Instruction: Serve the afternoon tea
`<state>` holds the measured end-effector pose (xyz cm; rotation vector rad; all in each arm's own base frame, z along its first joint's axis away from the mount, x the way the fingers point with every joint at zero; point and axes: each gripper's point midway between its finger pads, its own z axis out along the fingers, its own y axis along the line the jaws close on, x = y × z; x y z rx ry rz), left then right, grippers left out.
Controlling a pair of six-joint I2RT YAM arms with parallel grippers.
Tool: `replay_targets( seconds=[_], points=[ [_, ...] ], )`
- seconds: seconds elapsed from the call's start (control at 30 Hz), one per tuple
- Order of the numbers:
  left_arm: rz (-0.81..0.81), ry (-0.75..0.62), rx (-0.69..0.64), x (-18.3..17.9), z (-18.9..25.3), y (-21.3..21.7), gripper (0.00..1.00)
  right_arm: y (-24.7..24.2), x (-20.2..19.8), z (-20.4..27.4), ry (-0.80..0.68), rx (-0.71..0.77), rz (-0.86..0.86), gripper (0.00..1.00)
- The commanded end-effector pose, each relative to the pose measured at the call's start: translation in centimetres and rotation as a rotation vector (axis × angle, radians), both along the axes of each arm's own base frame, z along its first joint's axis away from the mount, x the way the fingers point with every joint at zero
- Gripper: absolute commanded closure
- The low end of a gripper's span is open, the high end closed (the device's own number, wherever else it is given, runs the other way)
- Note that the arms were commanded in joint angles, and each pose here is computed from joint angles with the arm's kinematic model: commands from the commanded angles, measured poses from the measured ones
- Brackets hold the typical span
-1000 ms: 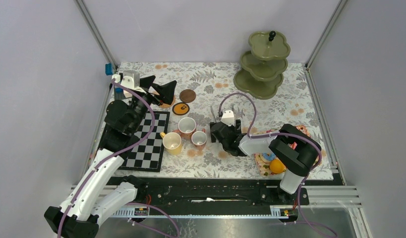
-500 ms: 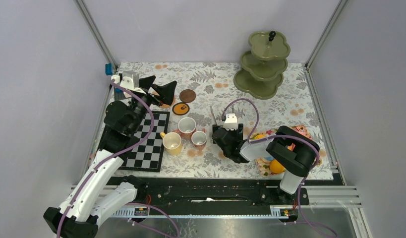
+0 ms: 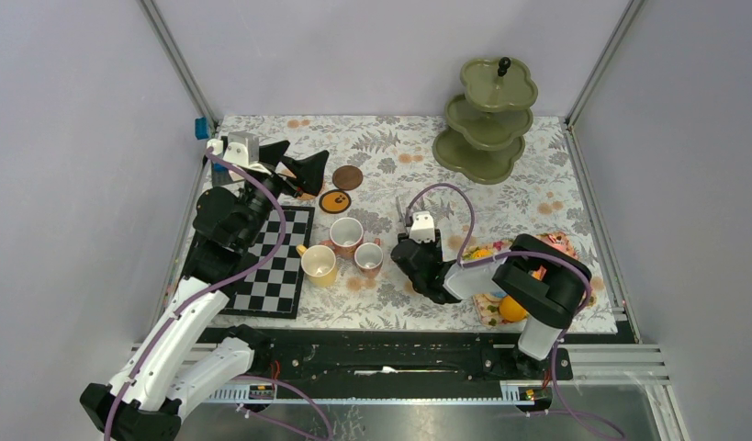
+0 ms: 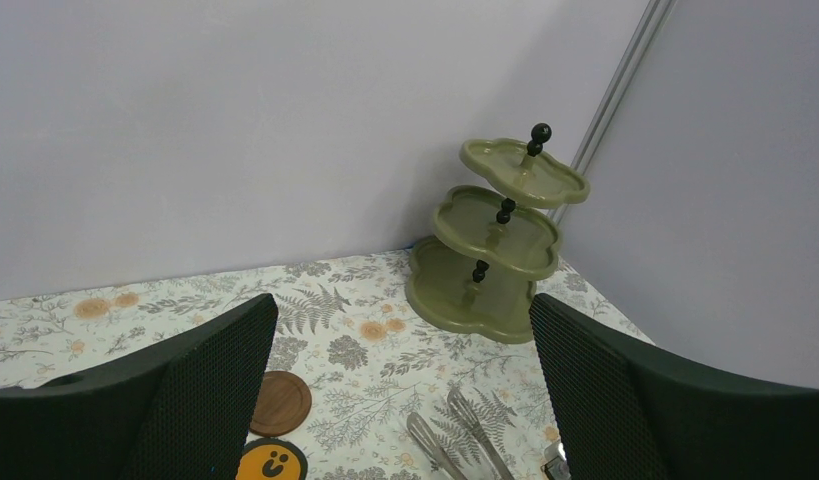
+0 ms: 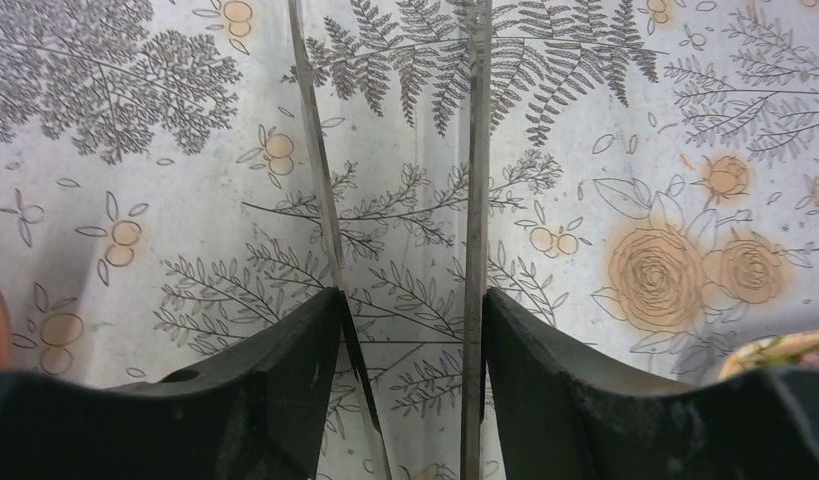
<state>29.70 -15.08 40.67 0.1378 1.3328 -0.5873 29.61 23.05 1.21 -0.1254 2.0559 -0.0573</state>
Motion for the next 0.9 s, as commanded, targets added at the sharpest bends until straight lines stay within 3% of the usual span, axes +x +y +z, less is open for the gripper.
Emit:
replay_targets(
  seconds=[0.0, 0.07, 0.57, 0.87],
  points=[
    [0.000, -0.061, -0.038, -0.6, 2.0, 0.2, 0.01, -1.6, -0.6, 1.0, 0.005, -0.119, 0.016, 0.45],
    [-0.003, -0.058, -0.040, -0.6, 2.0, 0.2, 0.01, -1.5, -0.6, 2.3, -0.011, -0.104, 0.023, 0.52],
    [-0.018, -0.054, -0.044, -0.7, 1.9, -0.2, 0.01, -3.0, -1.6, 11.0, -0.045, -0.054, 0.039, 0.51],
    [-0.057, -0.086, -0.079, -2.3, 3.6, -0.3, 0.01, -10.0, -4.6, 15.7, -0.006, 0.010, -0.102, 0.51]
  ],
)
